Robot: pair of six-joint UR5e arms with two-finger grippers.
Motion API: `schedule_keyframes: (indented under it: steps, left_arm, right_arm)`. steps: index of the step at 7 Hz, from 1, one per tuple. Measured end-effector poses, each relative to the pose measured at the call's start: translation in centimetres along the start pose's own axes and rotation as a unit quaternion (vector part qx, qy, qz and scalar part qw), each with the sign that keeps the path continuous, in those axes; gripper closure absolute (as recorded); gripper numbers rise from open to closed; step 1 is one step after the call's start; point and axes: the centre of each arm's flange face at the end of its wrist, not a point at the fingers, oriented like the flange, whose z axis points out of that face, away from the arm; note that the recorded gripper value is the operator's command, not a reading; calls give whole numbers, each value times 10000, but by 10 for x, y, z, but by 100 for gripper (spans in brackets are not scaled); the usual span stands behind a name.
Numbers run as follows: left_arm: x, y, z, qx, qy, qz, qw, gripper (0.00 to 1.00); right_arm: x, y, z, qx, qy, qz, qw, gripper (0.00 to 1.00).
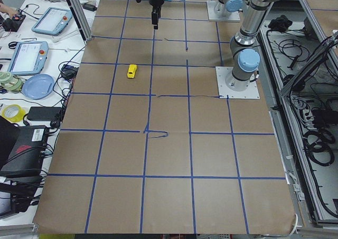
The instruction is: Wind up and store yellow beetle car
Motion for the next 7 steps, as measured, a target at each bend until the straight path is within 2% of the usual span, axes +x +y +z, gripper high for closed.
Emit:
schedule_keyframes:
  steps: [7]
  left_arm:
    - [7, 0, 2, -24, 72, 31, 10000, 0]
  right_arm:
    - [1, 0, 1, -6, -1, 9, 10000, 0]
